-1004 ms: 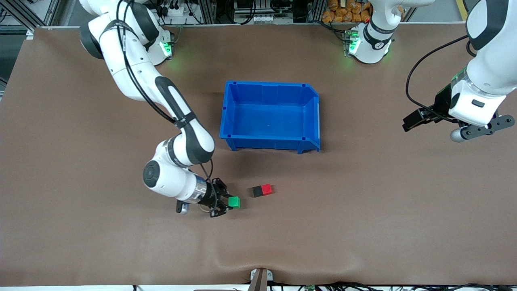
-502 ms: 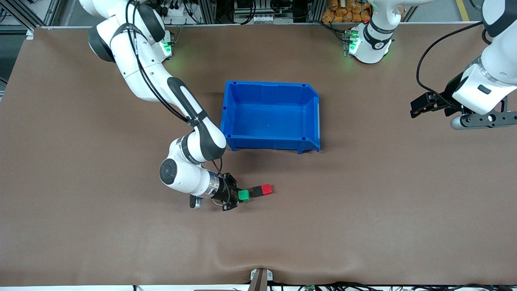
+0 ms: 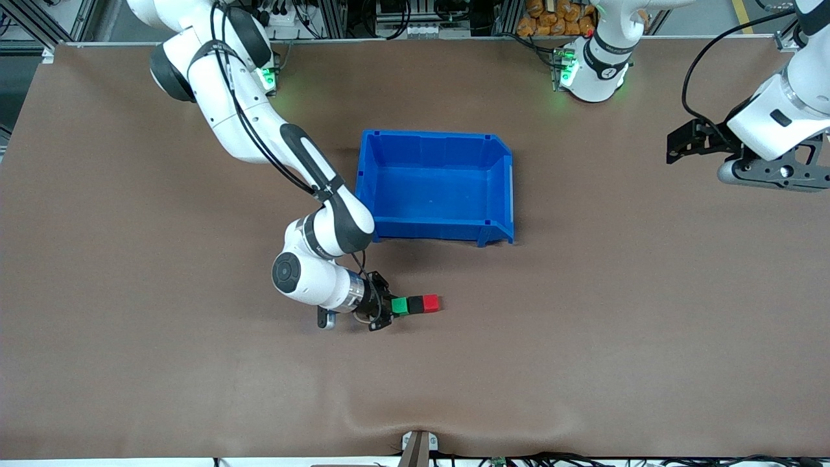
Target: Attach green and red cubes to black cube
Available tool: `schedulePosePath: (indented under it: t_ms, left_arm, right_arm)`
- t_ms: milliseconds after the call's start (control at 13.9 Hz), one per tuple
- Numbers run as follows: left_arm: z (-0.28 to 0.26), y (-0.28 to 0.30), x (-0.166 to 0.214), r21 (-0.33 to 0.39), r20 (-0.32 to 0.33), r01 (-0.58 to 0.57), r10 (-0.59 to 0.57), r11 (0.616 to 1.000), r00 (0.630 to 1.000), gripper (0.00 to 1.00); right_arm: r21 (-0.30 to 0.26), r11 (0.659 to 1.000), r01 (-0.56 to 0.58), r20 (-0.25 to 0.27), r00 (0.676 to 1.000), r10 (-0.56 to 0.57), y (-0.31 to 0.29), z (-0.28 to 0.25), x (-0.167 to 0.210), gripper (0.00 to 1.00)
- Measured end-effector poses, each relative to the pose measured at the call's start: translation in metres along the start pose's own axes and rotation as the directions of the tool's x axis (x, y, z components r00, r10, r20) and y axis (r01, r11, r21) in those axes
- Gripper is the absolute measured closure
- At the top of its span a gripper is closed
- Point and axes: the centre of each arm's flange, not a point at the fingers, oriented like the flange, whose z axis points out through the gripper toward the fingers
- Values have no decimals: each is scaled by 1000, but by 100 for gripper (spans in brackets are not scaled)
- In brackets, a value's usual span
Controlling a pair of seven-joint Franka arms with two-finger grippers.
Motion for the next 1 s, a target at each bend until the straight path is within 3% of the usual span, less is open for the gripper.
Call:
schedulePosePath:
  t_ms: [143,215,502,646,1004]
  left_arm:
    - [-4,0,-3,1,5,-14,14,1000,1000,0]
    - [-7,0,-5,2,2,-15,15,1000,1000,0]
    - [-12,1,-5,53,-22,-22,24,998,999,0]
    - [-14,1,-2,58,-49,-21,24,998,999,0]
    - [-13,1,2,58,-70,-11,15,998,997,0]
  right_arm:
    - [-2,1000,-1,-1,1000,1,1,1,-1,60]
    - [-3,1000,-2,-2,1000,2,1,2,0,55]
    - [-2,1000,-3,-7,1000,3,0,3,3,13]
    - [15,1000,-5,-11,1000,5,-6,-4,9,0]
    - [70,997,-16,-2,1000,16,-31,-43,30,0]
